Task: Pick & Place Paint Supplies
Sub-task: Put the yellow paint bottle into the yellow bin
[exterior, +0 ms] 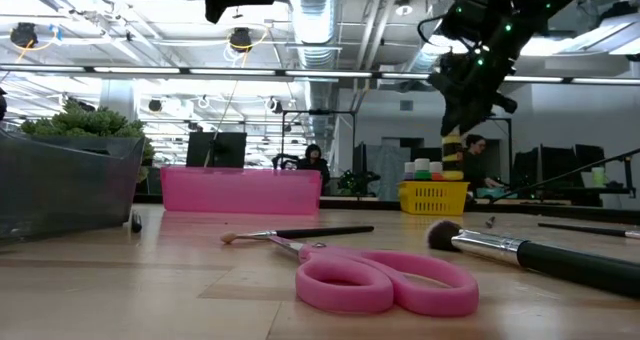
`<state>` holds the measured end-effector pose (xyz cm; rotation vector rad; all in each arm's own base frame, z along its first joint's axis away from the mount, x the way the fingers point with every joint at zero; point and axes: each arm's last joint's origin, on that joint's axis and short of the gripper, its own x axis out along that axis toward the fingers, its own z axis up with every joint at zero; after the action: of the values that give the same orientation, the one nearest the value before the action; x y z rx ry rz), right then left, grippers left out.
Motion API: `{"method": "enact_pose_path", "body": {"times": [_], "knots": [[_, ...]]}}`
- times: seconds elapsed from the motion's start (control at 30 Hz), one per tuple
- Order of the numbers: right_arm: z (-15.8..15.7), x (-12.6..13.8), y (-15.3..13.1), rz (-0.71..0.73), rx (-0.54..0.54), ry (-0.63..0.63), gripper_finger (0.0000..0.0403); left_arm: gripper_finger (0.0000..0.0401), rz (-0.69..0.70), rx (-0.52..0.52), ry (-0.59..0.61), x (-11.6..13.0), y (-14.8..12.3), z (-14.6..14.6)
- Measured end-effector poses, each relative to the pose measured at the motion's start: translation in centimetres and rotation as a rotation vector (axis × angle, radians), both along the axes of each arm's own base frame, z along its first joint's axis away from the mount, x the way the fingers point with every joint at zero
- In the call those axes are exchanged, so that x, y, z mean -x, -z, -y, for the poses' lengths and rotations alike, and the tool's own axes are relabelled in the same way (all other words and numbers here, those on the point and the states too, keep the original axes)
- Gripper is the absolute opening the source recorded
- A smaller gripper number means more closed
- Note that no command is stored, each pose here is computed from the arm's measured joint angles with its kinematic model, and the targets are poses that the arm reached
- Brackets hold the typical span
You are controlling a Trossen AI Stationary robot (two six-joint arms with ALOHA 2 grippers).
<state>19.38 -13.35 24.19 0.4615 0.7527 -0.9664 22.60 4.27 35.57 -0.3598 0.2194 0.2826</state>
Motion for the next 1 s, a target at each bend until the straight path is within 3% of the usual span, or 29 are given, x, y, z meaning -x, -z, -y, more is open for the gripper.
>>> {"method": "enact_pose_path", "body": {"times": [0.5, 1.0], "knots": [[0.8, 0.0, 1.5, 0.042, 0.068, -0.049, 0.011, 0.0204, 0.046, 0.025, -0.008, -0.1, -0.4, 0.0], [2.6, -0.5, 3.6, -0.053, 0.041, -0.157, 0.011, 0.0204, 0.052, 0.043, -0.011, -0.1, -0.4, 0.0]]}}
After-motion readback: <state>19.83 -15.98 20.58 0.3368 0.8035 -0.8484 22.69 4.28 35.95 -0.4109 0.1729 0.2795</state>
